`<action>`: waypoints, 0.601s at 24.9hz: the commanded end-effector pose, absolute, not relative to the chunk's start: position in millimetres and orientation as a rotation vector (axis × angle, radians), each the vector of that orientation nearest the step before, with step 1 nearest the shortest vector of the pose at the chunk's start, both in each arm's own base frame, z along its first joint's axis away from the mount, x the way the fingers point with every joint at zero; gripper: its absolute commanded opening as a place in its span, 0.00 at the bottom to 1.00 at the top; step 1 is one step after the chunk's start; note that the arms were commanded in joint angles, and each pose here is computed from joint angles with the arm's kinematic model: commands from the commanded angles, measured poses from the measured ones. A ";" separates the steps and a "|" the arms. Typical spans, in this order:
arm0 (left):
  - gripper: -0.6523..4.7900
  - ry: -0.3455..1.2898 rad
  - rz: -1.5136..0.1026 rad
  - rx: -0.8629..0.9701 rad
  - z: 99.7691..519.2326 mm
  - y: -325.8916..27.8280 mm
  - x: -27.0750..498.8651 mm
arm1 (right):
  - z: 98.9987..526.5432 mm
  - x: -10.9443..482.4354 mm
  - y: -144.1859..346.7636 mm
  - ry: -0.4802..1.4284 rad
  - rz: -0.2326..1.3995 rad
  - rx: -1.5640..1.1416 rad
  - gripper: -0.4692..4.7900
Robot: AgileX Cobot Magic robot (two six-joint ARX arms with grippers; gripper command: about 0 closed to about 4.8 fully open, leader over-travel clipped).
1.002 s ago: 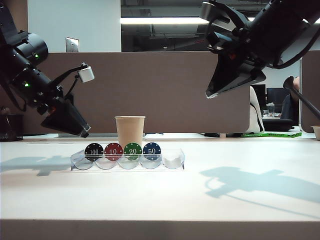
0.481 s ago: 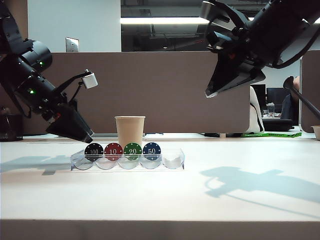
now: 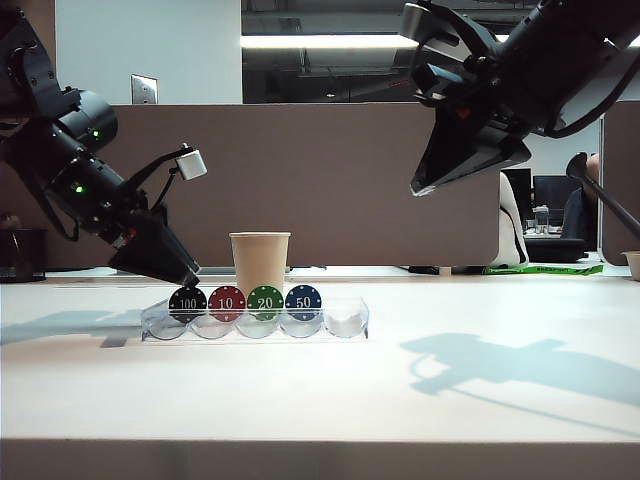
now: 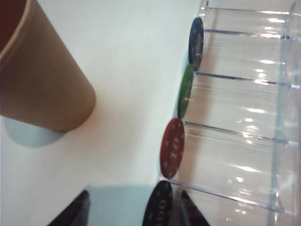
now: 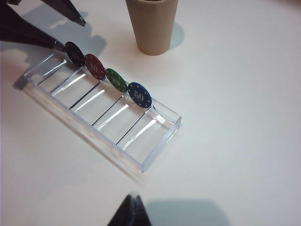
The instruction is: Pick up the chip with the greater value and put it into the paper cup.
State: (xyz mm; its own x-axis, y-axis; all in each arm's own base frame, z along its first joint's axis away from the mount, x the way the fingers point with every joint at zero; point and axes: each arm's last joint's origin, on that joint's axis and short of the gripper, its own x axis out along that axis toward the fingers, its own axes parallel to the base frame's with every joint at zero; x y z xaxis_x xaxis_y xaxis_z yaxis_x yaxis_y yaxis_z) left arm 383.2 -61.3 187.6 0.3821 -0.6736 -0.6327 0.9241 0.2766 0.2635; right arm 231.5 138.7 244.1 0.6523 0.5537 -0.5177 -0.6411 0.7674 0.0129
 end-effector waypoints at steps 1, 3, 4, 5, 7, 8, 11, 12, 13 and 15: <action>0.56 0.425 -1.123 0.665 190.5 -62.4 384.1 | 247.2 232.2 139.3 0.504 0.686 -0.172 0.09; 0.56 0.427 -1.127 0.661 190.3 -62.4 383.8 | 247.2 232.2 139.3 0.504 0.686 -0.172 0.09; 0.56 0.427 -1.130 0.658 190.2 -62.5 383.5 | 247.1 232.3 139.3 0.504 0.686 -0.172 0.09; 0.56 0.428 -1.131 0.658 190.1 -62.5 383.5 | 247.1 232.3 139.3 0.504 0.686 -0.172 0.09; 0.56 0.428 -1.131 0.657 190.2 -62.5 383.5 | 247.2 232.3 139.3 0.504 0.686 -0.172 0.09; 0.56 0.427 -1.131 0.658 190.2 -62.5 383.5 | 247.2 232.3 139.3 0.504 0.686 -0.172 0.09; 0.56 0.430 -1.132 0.656 189.9 -62.5 383.4 | 247.2 232.3 139.3 0.504 0.686 -0.172 0.09; 0.56 0.433 -1.133 0.654 189.7 -62.4 383.1 | 247.2 232.3 139.3 0.504 0.686 -0.172 0.09; 0.56 0.435 -1.134 0.653 189.6 -62.4 382.9 | 247.2 232.3 139.3 0.504 0.686 -0.172 0.09; 0.56 0.442 -1.137 0.650 189.2 -62.4 382.4 | 247.2 232.3 139.3 0.504 0.685 -0.172 0.09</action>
